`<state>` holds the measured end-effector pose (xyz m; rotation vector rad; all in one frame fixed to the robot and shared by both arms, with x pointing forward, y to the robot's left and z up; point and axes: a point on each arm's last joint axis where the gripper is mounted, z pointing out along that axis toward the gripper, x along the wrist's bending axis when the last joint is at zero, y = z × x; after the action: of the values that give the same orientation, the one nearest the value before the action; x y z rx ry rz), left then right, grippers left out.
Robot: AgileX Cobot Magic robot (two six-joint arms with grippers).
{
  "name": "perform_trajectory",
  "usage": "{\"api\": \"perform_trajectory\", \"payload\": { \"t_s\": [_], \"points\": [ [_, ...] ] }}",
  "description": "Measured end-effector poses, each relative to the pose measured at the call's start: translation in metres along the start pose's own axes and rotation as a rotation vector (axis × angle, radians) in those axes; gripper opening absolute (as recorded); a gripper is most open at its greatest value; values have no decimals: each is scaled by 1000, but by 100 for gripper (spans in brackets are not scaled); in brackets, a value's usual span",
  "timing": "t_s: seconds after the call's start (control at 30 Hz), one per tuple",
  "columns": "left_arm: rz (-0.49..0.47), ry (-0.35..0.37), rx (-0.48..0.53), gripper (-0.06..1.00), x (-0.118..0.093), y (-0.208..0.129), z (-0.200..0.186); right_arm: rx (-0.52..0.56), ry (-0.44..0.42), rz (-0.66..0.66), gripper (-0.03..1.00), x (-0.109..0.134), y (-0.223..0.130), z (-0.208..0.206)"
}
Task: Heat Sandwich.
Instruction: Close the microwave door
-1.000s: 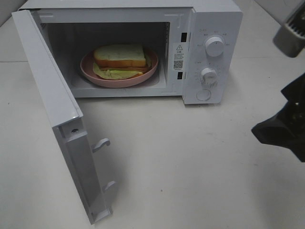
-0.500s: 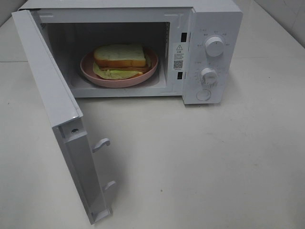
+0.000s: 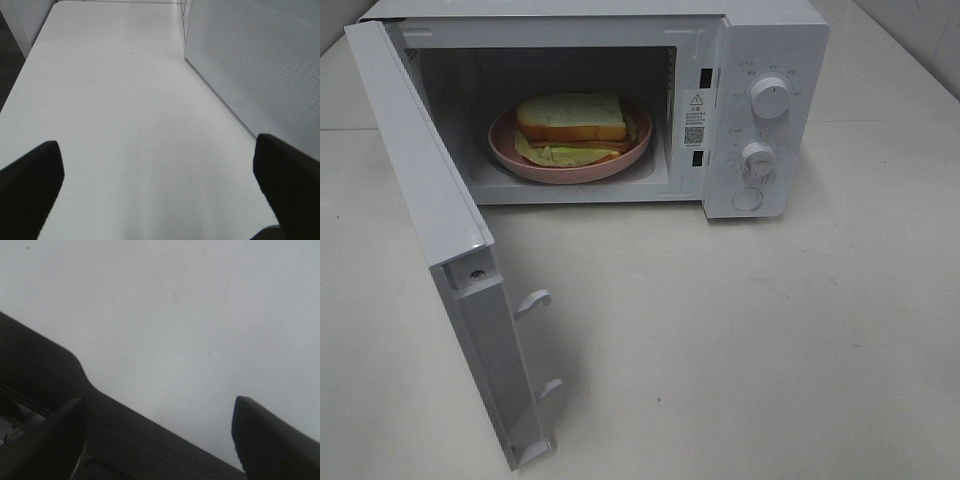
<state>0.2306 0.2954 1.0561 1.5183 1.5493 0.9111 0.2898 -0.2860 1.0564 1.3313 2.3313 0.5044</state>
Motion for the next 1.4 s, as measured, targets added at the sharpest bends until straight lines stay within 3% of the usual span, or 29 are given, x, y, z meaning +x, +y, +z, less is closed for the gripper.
{"api": "perform_trajectory", "payload": {
  "t_s": [0.17, 0.5, 0.63, 1.0, 1.4],
  "points": [
    [0, 0, 0, 97, 0, 0, 0, -47, -66, 107, 77, -4, -17, 2],
    [0, 0, 0, 97, 0, 0, 0, -305, -190, 383, 77, -3, -32, -17],
    [0, 0, 0, 97, 0, 0, 0, -322, -219, 429, 77, 0, -40, -13],
    [0, 0, 0, 97, 0, 0, 0, -463, -278, 465, 76, 10, -56, -24],
    [0, 0, 0, 97, 0, 0, 0, -464, -272, 462, 76, 11, -55, -24]
  ]
}}
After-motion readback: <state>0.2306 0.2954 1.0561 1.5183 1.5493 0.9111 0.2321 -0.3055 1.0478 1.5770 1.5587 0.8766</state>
